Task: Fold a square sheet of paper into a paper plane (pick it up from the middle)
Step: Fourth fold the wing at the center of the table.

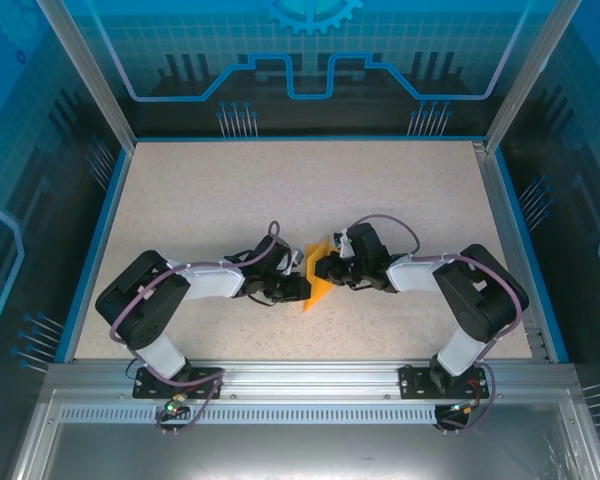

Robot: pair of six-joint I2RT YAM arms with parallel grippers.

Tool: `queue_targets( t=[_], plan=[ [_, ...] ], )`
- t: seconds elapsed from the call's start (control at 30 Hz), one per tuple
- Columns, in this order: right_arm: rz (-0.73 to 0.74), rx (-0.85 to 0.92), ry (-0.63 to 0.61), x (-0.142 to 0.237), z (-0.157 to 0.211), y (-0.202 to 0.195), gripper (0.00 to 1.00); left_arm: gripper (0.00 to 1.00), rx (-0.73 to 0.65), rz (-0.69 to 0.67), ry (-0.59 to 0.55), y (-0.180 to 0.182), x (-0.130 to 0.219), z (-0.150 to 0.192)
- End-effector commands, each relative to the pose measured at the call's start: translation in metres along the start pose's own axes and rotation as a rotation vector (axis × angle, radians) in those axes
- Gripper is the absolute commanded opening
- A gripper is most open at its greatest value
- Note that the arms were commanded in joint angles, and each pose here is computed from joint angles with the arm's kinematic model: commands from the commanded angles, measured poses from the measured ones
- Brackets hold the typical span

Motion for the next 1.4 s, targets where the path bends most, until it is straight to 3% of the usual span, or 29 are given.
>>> queue_targets(
  t=[0.0,0.1,0.3,0.57,1.37],
  plan=[
    [-0.009,0.014,0.006,-0.001,0.000,0.008,0.16,0.25,-0.012,0.035,0.000,-0.005,0.004,0.001],
    [-0.008,0.013,0.006,-0.001,0.001,0.007,0.16,0.25,-0.020,0.033,0.006,-0.006,0.001,0.001],
    [-0.001,0.014,0.006,0.001,0.002,0.006,0.16,0.12,-0.039,0.037,0.008,-0.007,-0.003,-0.002],
    [0.033,0.023,-0.001,0.014,0.007,0.002,0.17,0.05,-0.059,0.062,0.016,-0.008,-0.007,-0.004],
    [-0.031,0.021,0.020,0.008,0.001,0.014,0.17,0.04,0.096,0.171,0.045,0.018,-0.014,-0.002]
  ],
)
Point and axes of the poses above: each hand's point on the last joint's axis, 136 mm out from that joint toward the fingers, its own x axis back along the fingers, its own y axis along the line the jaws close on, z = x × y, the point moved 10 cm from there along x, back along the fingers, and after that the axes turned 14 degrees about -x, right-handed, at the moved point
